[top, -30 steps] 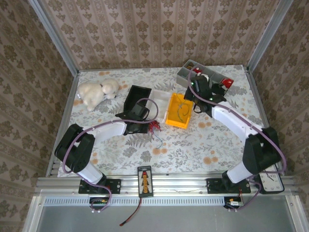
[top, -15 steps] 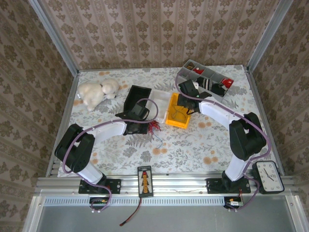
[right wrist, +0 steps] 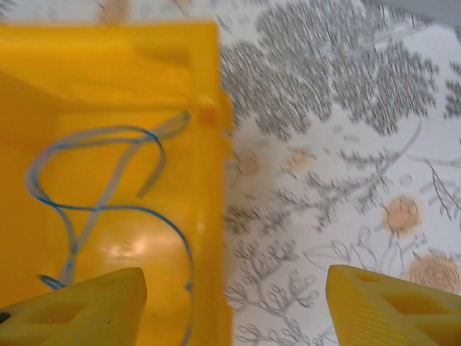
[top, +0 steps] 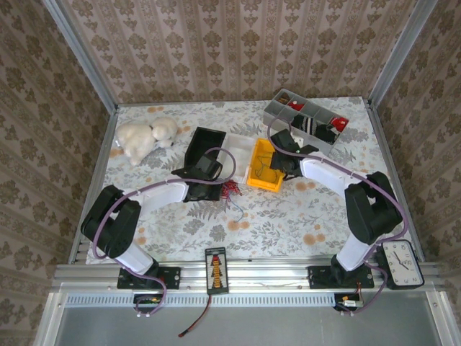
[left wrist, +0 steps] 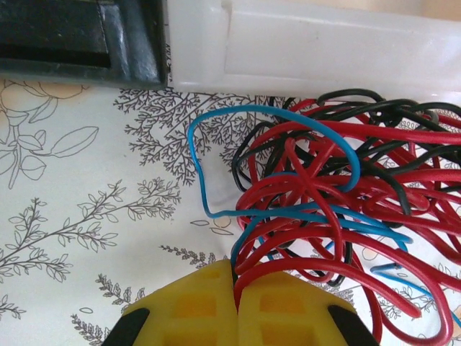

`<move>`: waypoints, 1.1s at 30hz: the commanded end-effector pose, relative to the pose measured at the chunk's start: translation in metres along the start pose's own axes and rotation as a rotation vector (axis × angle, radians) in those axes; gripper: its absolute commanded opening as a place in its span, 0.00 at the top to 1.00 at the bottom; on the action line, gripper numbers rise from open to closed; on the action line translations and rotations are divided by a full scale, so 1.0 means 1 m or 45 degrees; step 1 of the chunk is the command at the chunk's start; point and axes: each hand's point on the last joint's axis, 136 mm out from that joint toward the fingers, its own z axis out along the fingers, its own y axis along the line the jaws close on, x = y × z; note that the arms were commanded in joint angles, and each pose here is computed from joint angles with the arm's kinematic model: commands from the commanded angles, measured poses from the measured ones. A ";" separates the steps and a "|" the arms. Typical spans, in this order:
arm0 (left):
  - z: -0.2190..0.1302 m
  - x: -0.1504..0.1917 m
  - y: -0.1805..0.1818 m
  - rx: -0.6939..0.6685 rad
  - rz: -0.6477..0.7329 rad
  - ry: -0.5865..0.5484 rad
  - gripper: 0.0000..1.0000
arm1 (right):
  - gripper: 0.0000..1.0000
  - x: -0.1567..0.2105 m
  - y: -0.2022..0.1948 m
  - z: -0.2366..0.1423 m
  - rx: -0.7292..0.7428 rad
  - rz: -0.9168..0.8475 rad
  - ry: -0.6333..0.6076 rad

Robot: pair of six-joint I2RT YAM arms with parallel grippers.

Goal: Untangle the cables

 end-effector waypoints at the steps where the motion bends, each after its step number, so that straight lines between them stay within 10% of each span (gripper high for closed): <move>1: -0.007 0.003 0.001 0.023 0.000 -0.005 1.00 | 0.33 0.014 -0.024 0.006 0.072 0.042 0.078; 10: -0.010 0.005 0.000 0.046 -0.001 -0.013 1.00 | 0.33 -0.024 -0.080 0.016 0.165 0.086 0.059; 18: -0.005 0.005 -0.009 0.101 0.009 0.007 1.00 | 0.36 -0.038 -0.013 -0.033 -0.143 -0.172 -0.169; 33: 0.014 0.020 -0.005 0.256 -0.106 0.138 1.00 | 0.48 0.142 0.119 -0.091 -0.940 -0.741 0.085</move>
